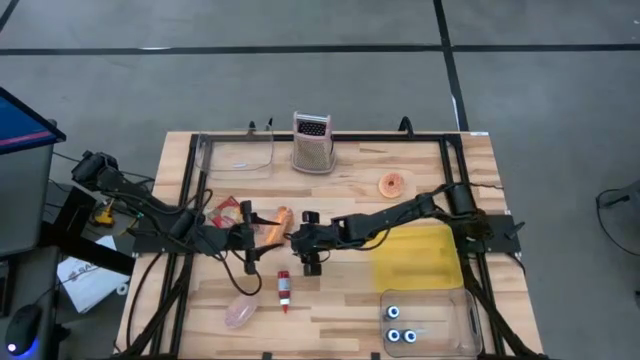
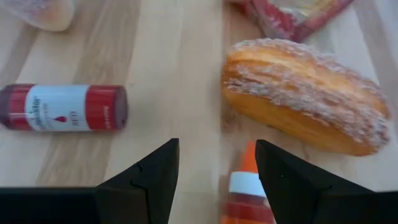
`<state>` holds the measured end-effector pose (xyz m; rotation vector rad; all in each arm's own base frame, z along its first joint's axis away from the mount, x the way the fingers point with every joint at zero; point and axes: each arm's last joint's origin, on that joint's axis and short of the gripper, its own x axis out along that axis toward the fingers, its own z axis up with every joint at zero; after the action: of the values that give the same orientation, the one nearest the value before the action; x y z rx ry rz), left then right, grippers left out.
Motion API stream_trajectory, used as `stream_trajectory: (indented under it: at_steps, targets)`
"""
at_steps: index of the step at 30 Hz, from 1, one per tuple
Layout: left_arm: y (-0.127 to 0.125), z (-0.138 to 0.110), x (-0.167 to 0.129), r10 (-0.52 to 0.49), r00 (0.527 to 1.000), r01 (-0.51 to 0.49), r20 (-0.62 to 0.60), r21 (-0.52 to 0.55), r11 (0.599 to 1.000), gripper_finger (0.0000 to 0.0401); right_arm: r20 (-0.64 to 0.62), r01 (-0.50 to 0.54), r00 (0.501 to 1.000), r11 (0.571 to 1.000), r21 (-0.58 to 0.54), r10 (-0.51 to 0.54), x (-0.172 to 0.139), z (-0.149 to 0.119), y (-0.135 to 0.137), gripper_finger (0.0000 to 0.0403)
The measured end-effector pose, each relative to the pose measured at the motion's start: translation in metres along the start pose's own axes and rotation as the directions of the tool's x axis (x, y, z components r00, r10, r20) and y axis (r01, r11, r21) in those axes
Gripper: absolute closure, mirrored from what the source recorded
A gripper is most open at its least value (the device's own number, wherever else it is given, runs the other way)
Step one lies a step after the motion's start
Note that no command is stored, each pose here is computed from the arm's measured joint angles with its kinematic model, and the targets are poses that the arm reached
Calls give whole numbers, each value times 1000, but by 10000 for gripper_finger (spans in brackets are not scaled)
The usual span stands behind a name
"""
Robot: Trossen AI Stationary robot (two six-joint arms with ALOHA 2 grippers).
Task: Pick & Place Food Item
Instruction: Put the orange food coloring bottle into the bottom transparent bin
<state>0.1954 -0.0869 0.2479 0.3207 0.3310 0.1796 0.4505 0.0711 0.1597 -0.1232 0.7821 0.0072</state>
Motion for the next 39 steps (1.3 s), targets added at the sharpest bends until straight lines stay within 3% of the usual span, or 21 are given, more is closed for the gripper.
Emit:
stream_trajectory:
  at_steps: [18,25,32,39]
  targets:
    - [2,3,-4,1,1000,-1,19,-12,1000,165,-103,55,993,997,51,-49,14,-6,-17,200]
    - [2,3,-4,2,1000,-1,23,-14,1000,165,-141,19,990,997,79,-8,16,-14,-20,200]
    - [2,3,-4,1,1000,-1,22,-16,1000,165,-253,26,968,996,85,-3,17,-34,-17,202]
    - [2,3,-4,-4,1000,4,22,-18,1000,165,-272,22,962,996,84,1,14,-38,-4,230]
